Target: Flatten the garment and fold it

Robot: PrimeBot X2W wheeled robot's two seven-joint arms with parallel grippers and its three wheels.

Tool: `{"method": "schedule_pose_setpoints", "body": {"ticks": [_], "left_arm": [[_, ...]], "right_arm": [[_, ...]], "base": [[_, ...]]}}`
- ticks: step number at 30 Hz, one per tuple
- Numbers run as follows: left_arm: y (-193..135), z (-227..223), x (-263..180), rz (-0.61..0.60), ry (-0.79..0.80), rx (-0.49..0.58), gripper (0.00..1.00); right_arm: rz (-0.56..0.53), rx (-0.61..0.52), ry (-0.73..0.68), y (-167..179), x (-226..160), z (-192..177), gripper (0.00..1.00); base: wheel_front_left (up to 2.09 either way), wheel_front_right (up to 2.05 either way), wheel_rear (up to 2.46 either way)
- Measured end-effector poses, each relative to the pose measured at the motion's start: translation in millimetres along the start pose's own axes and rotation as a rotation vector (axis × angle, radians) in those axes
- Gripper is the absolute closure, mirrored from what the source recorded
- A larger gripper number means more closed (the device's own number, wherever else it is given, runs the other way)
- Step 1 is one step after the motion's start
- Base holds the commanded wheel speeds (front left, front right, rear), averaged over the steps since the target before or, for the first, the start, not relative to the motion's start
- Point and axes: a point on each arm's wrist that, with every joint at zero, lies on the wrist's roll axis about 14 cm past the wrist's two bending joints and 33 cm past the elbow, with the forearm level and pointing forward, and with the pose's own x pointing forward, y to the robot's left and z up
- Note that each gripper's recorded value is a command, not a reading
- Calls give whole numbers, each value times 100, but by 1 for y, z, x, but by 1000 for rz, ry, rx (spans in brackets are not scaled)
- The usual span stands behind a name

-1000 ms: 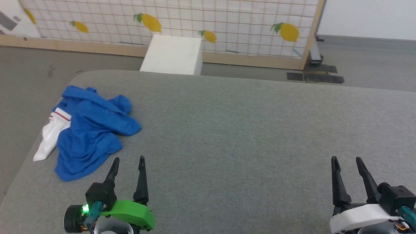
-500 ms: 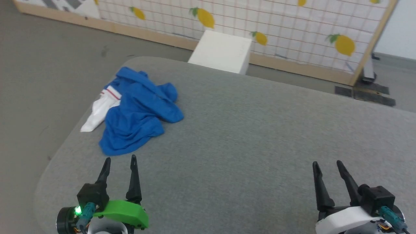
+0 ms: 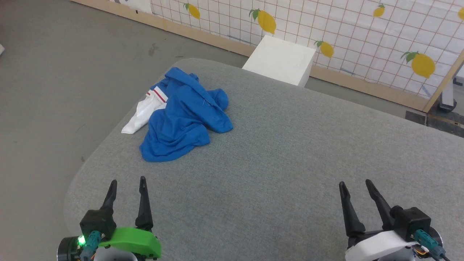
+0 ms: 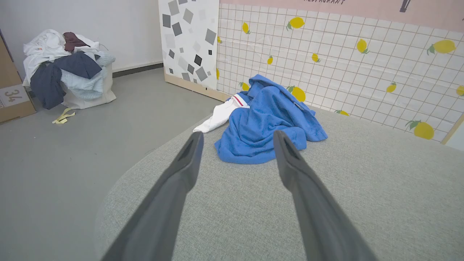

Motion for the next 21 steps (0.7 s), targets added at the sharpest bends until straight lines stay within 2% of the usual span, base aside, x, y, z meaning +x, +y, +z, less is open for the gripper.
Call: {"method": "schedule_pose_setpoints", "body": {"ticks": [15,21], "left_arm": [[1,-4,0,3,17,-9,0],[-2,15,28,-43,-33,-12,0]], "right_arm": [[3,7,10,0,2,-4,0],[-1,5,2,-3,7,-3,0]], "base": [[0,0,0],[0,0,0]]}}
